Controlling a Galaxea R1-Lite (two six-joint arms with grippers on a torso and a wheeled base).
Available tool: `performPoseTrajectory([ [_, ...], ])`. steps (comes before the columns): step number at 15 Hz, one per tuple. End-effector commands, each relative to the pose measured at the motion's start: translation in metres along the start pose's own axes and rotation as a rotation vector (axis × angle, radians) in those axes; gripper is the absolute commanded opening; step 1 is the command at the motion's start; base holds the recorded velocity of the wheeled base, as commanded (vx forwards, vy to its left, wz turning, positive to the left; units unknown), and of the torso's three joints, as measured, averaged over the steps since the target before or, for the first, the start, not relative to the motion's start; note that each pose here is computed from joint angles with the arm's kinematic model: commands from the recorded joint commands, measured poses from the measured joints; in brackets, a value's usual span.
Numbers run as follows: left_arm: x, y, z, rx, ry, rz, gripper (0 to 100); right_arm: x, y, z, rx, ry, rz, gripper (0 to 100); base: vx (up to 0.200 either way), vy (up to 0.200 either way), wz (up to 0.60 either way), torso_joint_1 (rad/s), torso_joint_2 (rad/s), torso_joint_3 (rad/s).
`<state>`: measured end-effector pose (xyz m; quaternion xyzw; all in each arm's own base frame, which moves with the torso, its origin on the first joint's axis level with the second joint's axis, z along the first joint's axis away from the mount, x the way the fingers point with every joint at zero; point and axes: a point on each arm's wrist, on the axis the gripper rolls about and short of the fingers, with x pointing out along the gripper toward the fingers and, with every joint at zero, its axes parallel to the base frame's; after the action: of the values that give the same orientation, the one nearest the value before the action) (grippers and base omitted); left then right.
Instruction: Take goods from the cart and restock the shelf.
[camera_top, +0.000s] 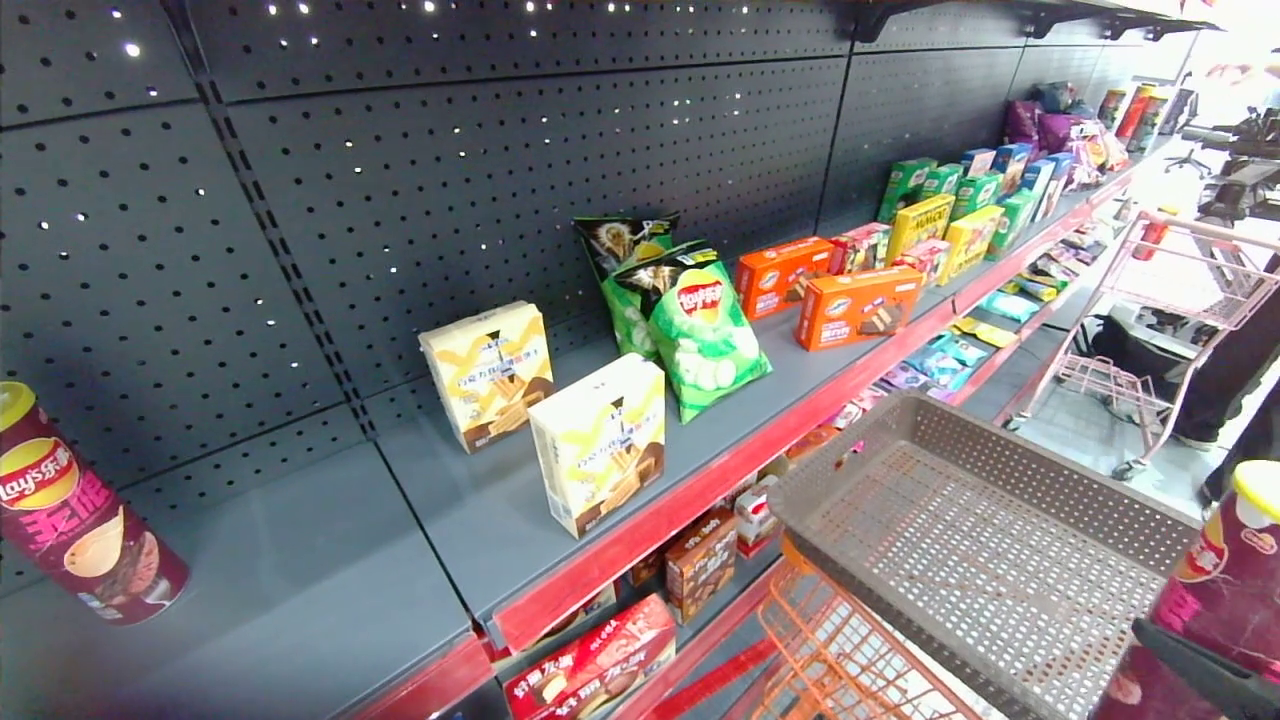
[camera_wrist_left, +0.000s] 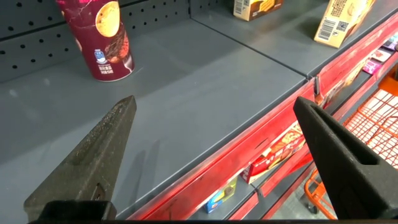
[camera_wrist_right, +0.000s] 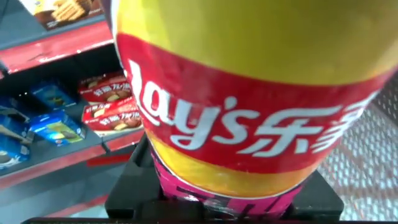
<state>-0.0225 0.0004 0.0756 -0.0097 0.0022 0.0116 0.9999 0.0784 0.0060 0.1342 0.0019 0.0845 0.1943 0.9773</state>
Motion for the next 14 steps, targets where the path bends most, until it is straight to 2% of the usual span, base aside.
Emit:
performPoseTrajectory([
  [1,0.0,0.0,0.0,-0.001,0.001,0.0,100,-0.034,0.015,0.001,-0.042,-0.105,-0.017,0,0.0,0.0,0.0,0.0,0.0,0.0],
  [4,0.0,0.0,0.0,-0.001,0.001,0.001,100,-0.049,0.022,-0.005,-0.034,-0.114,-0.02,0,0.0,0.0,0.0,0.0,0.0,0.0],
  [5,0.0,0.0,0.0,-0.001,0.001,0.0,100,-0.056,0.026,-0.007,-0.049,-0.144,-0.019,0,0.0,0.0,0.0,0.0,0.0,0.0],
  [9,0.0,0.0,0.0,-0.001,0.001,0.001,100,-0.074,0.032,-0.005,-0.063,-0.184,-0.181,0,0.0,0.0,0.0,0.0,0.0,0.0],
  [14,0.0,0.0,0.0,-0.001,0.001,0.001,100,-0.093,0.044,-0.021,-0.056,-0.117,-0.246,0,0.0,0.0,0.0,0.0,0.0,0.0],
])
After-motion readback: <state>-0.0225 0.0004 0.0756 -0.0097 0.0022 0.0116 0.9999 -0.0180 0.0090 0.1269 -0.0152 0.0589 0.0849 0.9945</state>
